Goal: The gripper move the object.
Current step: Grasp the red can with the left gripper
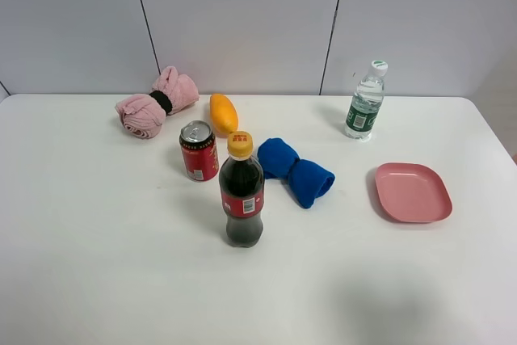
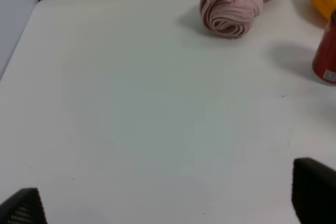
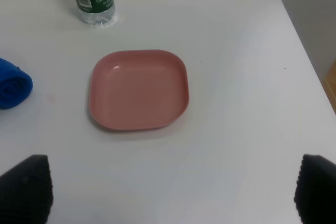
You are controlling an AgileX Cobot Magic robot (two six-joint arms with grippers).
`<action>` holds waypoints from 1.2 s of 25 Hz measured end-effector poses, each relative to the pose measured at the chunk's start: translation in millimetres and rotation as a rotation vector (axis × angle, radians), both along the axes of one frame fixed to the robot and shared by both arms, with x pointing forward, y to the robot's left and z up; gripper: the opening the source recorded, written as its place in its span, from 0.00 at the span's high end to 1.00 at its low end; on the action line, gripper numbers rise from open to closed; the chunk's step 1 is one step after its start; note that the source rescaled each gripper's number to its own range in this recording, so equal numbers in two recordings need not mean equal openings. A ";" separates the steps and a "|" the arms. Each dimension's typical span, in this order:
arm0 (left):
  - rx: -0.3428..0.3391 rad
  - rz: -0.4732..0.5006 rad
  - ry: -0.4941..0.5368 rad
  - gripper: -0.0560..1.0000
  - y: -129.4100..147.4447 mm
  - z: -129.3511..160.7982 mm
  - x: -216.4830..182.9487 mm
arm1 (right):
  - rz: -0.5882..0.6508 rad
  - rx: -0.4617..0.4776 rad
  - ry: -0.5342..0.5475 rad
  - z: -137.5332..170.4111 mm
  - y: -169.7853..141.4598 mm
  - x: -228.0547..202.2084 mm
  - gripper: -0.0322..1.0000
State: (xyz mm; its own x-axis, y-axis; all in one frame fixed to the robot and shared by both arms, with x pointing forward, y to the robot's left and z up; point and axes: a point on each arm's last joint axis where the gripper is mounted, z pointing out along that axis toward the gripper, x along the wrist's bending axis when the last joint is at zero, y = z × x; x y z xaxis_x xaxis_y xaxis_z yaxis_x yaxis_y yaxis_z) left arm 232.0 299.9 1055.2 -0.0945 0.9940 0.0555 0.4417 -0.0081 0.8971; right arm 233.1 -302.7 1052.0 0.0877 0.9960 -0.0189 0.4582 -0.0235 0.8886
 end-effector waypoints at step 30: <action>-0.039 -0.118 0.223 0.17 0.7 41.7 79.6 | 0.000 0.000 0.000 0.0 0.0 0.0 0.00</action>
